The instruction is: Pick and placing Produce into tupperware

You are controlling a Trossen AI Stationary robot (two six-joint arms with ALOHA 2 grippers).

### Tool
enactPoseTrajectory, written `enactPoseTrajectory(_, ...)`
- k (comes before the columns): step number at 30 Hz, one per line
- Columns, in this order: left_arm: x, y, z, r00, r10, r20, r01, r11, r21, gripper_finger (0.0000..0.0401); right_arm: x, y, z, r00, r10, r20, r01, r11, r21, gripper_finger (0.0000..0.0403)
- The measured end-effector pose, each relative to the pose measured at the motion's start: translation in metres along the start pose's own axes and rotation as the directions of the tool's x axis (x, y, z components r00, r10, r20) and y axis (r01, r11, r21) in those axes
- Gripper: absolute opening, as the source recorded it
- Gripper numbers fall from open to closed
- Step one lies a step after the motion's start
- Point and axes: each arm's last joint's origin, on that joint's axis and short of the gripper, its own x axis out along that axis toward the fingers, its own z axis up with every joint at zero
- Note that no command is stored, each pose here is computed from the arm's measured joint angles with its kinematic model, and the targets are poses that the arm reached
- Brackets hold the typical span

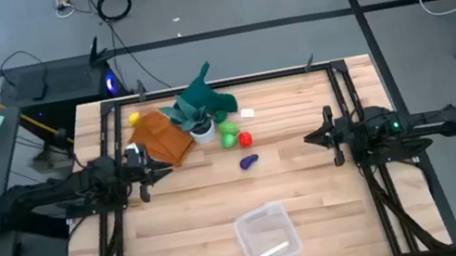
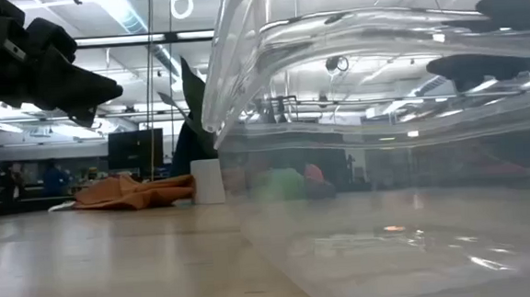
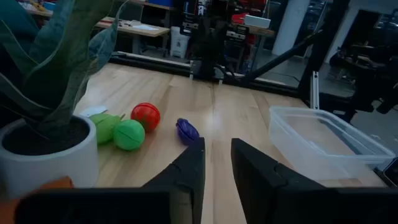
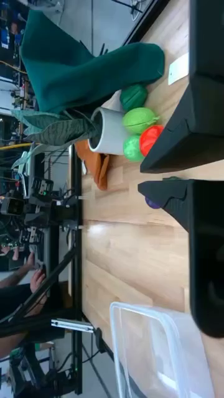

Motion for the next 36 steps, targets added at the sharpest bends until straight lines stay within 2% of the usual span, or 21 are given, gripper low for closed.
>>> enactPoseTrajectory(36,0.0,0.0,0.0001,1.0,0.0,0.0,0.0,1.0,0.001,0.0085,0.0,0.0,-0.0001,1.0,0.0,0.0,0.0,1.0,0.0,0.0)
